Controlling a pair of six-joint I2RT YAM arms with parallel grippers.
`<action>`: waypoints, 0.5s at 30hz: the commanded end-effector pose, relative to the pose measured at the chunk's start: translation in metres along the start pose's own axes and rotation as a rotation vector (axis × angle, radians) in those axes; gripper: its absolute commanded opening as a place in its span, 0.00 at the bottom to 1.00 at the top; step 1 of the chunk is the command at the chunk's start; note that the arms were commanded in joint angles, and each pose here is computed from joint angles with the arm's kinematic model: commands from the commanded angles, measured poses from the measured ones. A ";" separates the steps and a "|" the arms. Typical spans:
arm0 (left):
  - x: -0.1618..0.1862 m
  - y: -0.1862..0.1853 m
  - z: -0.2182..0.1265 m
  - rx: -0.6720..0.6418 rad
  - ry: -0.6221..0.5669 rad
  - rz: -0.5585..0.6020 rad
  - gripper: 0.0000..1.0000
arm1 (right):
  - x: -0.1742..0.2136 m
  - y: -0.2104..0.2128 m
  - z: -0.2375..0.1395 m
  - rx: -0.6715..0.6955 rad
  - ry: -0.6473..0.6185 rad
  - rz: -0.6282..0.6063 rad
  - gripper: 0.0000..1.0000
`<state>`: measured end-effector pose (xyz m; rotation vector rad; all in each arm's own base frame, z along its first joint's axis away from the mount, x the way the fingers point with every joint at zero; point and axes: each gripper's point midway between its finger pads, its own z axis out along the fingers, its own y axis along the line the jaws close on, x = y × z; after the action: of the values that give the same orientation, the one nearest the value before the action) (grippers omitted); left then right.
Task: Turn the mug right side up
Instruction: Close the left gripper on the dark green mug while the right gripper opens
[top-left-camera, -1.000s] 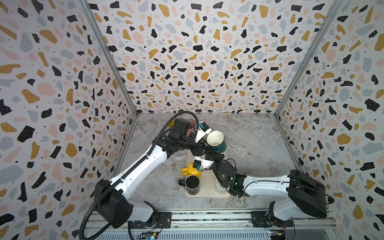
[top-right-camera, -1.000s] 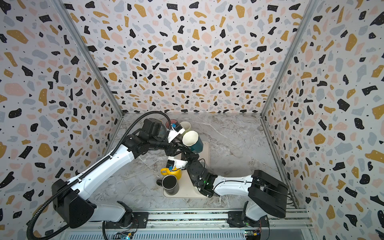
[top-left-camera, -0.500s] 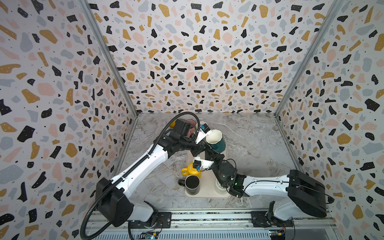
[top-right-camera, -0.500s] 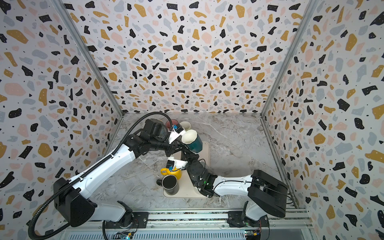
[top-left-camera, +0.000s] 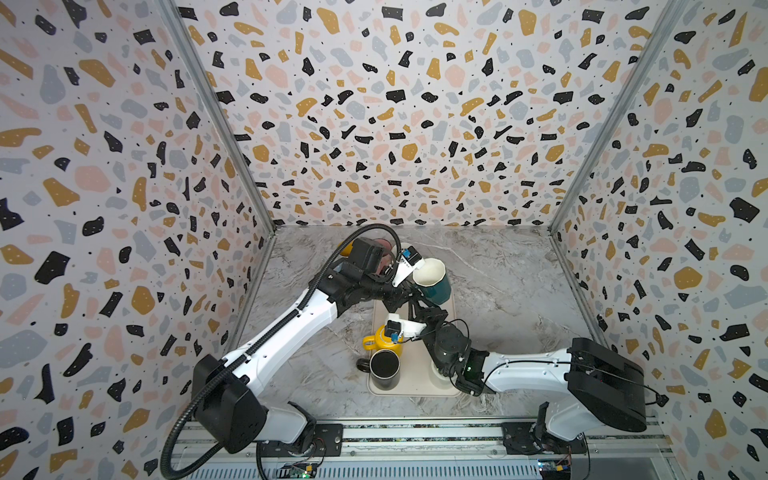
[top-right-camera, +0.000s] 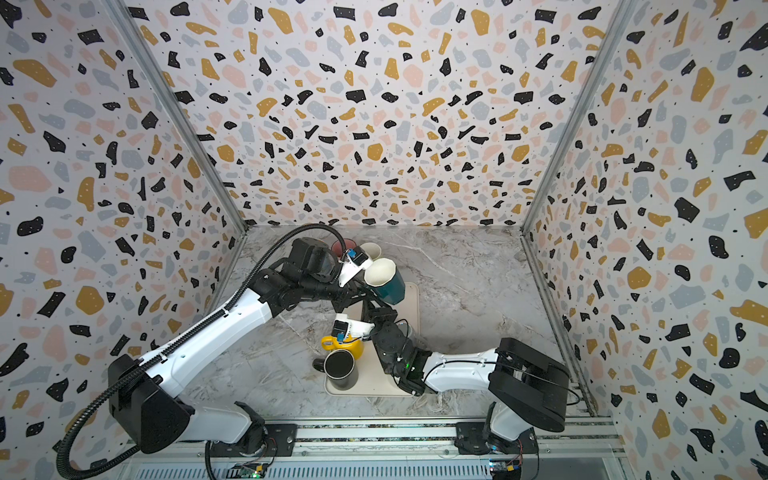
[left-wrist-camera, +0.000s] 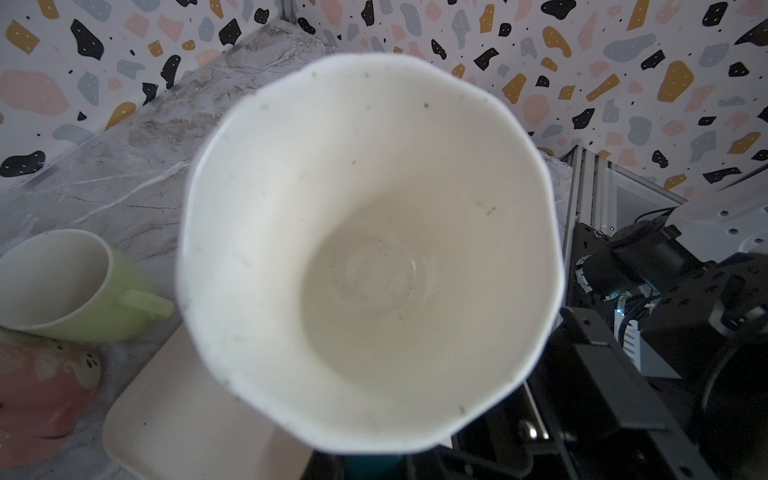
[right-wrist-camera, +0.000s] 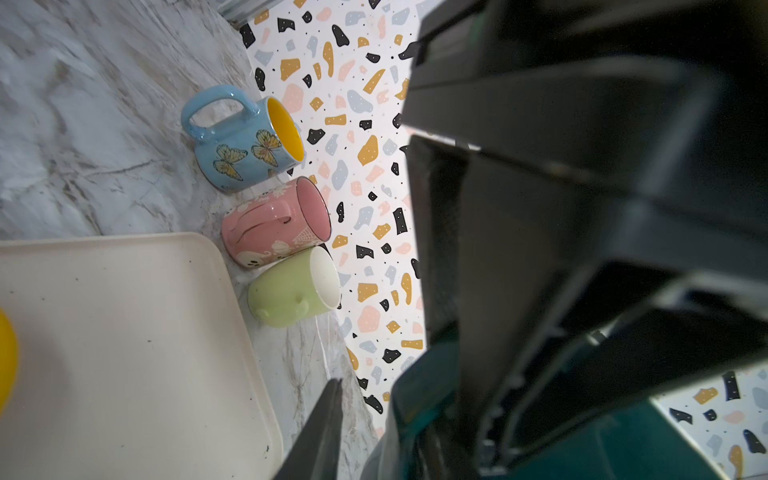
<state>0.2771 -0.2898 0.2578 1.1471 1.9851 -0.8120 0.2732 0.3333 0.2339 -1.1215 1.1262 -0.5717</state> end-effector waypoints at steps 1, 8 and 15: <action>0.009 0.003 -0.002 -0.032 0.026 -0.031 0.00 | -0.006 -0.072 -0.004 0.219 0.011 0.206 0.41; -0.003 0.014 -0.006 -0.105 -0.017 -0.043 0.00 | 0.002 -0.082 -0.011 0.234 0.028 0.237 0.56; -0.014 0.030 -0.004 -0.175 -0.039 -0.076 0.00 | 0.013 -0.105 -0.030 0.259 0.037 0.294 0.62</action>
<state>0.2985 -0.2872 0.2672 1.0141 1.9923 -0.7235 0.2694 0.3095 0.2551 -1.0251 1.1584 -0.5705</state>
